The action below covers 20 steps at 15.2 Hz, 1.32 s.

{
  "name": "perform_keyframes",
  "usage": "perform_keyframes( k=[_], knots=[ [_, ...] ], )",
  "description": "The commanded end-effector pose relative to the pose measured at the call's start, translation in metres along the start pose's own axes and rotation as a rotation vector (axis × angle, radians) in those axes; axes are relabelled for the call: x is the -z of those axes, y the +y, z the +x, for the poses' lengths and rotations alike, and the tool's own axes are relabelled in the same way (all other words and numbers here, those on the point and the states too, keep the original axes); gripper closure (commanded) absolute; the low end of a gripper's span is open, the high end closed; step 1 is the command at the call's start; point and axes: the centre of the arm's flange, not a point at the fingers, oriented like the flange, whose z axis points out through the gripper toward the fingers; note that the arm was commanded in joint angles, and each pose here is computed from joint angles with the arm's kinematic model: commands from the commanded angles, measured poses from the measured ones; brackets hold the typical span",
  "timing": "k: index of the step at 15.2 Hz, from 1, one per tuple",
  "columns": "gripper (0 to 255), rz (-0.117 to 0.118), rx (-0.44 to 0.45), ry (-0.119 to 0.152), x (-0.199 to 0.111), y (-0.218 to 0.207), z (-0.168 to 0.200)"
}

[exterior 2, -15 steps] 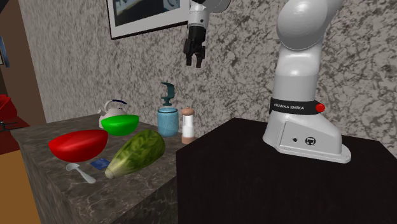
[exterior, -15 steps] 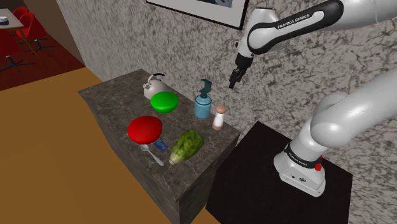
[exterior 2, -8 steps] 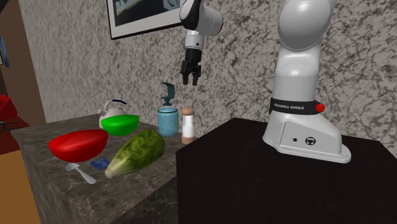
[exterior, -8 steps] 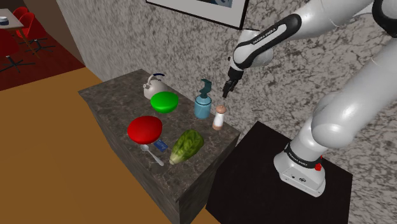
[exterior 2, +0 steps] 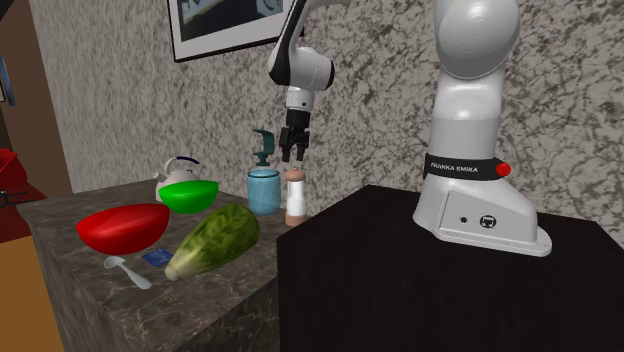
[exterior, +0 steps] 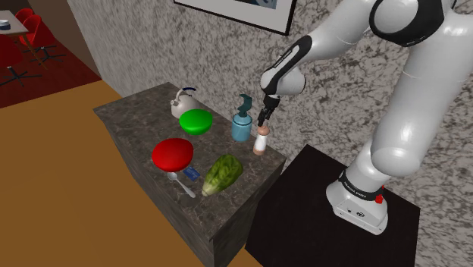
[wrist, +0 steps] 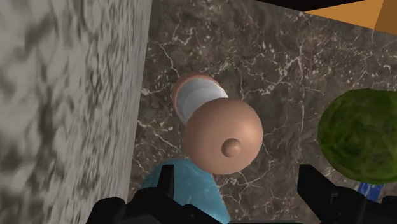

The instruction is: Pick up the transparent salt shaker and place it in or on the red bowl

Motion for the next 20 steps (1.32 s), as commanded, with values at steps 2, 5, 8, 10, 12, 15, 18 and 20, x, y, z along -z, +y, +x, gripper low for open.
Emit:
perform_keyframes(
  k=[2, 5, 8, 10, 12, 15, 18, 20],
  knots=[
    [0, 0.002, -0.001, 0.000, -0.019, 0.004, 0.001],
    [0, 0.002, -0.001, 0.000, -0.035, 0.004, 0.001],
    [0, 0.002, -0.001, 0.000, -0.048, 0.004, 0.001],
    [0, 0.002, -0.001, 0.000, -0.048, 0.004, 0.001],
    [0, 0.002, -0.001, 0.000, -0.048, 0.004, 0.001],
    [0, 0.002, -0.001, 0.000, -0.048, 0.004, 0.001],
    [255, 0.002, -0.001, 0.000, -0.048, 0.004, 0.001],
    [255, 0.002, -0.001, 0.000, -0.048, 0.004, 0.001]
  ],
)
